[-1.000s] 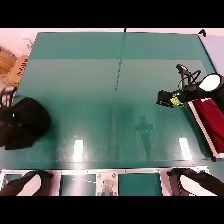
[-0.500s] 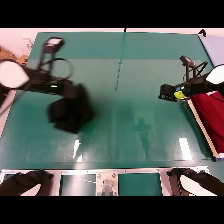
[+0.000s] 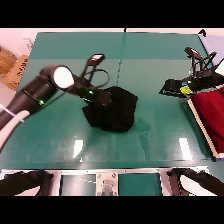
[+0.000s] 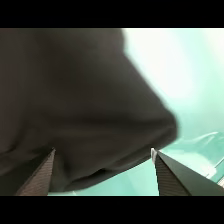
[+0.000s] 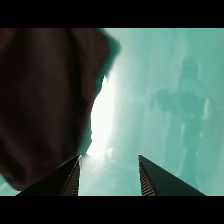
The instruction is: Fold the shirts.
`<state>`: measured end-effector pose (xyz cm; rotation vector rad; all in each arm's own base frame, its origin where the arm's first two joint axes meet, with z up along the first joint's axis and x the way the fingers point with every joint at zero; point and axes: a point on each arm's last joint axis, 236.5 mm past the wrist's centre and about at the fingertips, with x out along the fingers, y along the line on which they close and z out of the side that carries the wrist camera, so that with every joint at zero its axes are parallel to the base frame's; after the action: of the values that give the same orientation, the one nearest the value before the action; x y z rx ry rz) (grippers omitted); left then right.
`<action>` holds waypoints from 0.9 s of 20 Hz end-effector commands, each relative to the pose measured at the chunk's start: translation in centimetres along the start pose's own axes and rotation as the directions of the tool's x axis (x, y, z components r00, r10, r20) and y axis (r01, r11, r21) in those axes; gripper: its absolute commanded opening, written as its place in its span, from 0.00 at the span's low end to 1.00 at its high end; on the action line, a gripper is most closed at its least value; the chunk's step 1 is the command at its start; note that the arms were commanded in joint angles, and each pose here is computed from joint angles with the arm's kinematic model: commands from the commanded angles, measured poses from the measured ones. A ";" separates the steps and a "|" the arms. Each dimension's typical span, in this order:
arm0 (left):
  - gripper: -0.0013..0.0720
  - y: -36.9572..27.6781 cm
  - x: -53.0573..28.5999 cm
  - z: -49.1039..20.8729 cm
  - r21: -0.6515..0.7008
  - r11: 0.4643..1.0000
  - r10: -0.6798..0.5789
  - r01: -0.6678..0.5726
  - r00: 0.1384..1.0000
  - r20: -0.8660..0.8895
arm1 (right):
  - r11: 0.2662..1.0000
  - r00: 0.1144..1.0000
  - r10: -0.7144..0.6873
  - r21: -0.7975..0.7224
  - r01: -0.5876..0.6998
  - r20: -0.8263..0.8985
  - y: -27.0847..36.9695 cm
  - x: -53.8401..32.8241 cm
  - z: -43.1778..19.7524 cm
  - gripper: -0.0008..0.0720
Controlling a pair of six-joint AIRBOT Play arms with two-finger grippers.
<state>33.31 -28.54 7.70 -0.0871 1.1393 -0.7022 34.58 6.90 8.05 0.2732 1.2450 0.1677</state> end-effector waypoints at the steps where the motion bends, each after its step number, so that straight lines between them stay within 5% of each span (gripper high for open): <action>1: 1.00 5.9 -1.9 -1.4 -0.128 0.990 0.051 -0.064 0.994 -0.096 | 0.998 0.998 -0.064 -0.006 0.064 -0.018 -1.8 1.0 -0.4 0.60; 8: 1.00 13.4 2.9 -10.3 -0.317 0.938 0.072 -0.143 0.972 -0.225 | 0.996 0.986 0.078 0.058 -0.069 -0.150 -0.4 9.4 -0.6 0.55; 16: 0.98 11.4 10.7 -9.2 -0.511 0.849 -0.164 0.132 0.986 -0.018 | 0.948 0.940 0.278 0.214 -0.235 -0.201 1.6 18.6 -0.3 0.55; 17: 0.96 11.4 11.1 -9.1 -0.517 0.843 -0.174 0.145 0.985 -0.007 | 0.936 0.929 0.312 0.230 -0.265 -0.201 2.1 19.3 -0.4 0.55; 18: 0.68 11.6 11.2 -8.8 -0.511 0.847 -0.168 0.147 0.986 0.005 | 0.921 0.917 0.348 0.253 -0.296 -0.196 2.8 19.9 -0.3 0.55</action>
<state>32.59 -22.26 -9.09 -0.5617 1.3960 -0.5196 39.59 13.12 -7.81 0.5655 1.4621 0.3125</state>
